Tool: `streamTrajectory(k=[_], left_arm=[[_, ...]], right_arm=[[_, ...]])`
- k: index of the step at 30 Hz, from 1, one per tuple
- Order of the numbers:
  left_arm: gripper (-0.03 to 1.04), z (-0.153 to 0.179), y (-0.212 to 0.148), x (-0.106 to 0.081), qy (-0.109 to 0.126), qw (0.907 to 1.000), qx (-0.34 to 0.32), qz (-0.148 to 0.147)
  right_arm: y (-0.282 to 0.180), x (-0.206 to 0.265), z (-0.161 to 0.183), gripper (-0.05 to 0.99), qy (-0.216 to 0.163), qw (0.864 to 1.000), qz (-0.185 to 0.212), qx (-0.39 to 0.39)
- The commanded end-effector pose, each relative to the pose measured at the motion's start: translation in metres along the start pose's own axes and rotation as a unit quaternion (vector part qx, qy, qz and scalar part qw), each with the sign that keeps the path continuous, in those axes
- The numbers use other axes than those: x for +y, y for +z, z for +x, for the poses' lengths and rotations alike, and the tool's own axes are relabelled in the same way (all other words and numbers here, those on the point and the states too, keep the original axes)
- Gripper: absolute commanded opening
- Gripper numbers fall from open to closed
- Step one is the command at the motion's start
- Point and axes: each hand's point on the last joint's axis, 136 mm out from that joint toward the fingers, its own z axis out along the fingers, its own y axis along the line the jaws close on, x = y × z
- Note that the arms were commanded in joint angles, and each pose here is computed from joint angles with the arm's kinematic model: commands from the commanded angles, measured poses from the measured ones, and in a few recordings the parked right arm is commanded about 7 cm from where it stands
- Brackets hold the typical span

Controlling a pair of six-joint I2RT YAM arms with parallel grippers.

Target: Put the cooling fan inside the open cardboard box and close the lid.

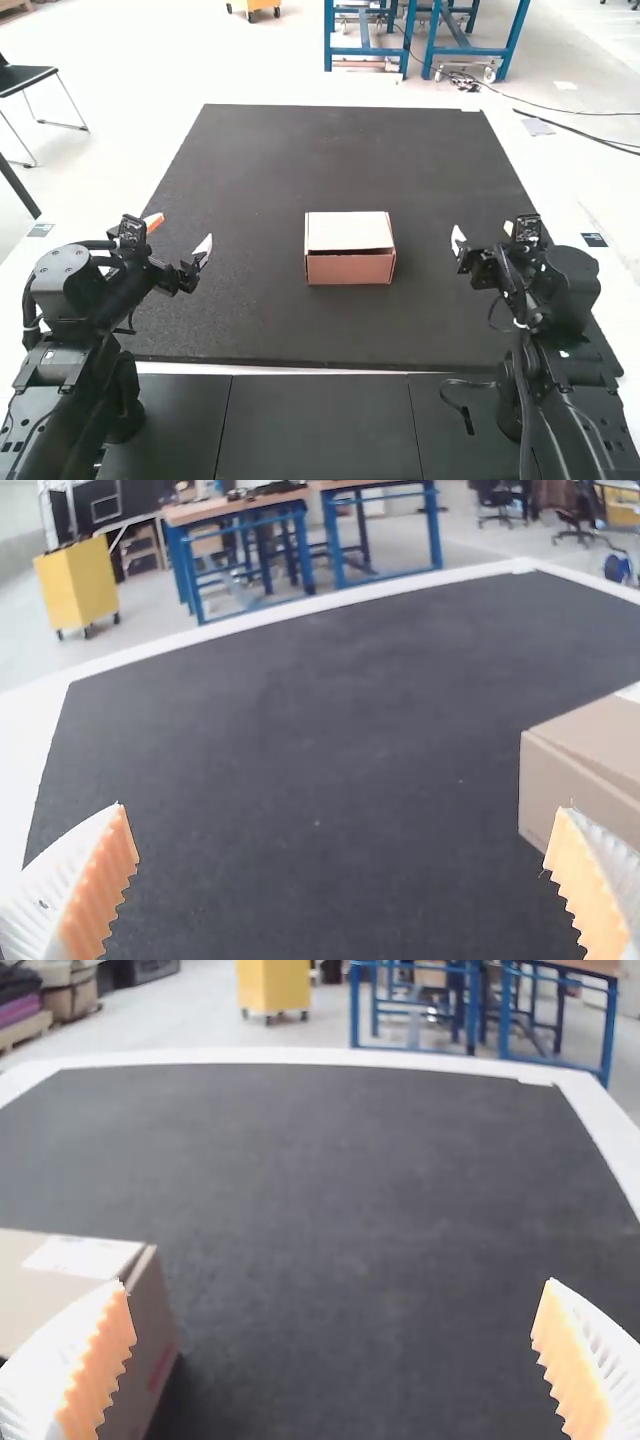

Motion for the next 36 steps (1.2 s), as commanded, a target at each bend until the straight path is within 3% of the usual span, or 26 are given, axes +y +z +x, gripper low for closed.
streamTrajectory(k=[1,4,14,36], left_arm=[[0.96,-0.0004,-0.0002,-0.0011,0.012,0.9999,-0.004,0.003],[0.96,-0.0007,-0.0003,-0.0007,0.012,0.9999,-0.005,0.002],[0.96,0.0018,-0.0003,-0.0011,0.031,0.9995,0.0,0.003],[0.96,0.0023,-0.0004,-0.0001,0.031,0.9995,0.001,0.001]], right_arm=[[-0.0006,-0.0006,0.0048,0.91,-0.009,1.0,-0.001,0.007],[-0.0006,-0.001,0.0052,0.91,-0.022,1.0,0.0,0.008],[-0.0006,-0.0036,0.0044,0.91,-0.005,1.0,0.007,0.007],[-0.0007,-0.0036,0.0045,0.91,-0.008,1.0,0.007,0.007]])
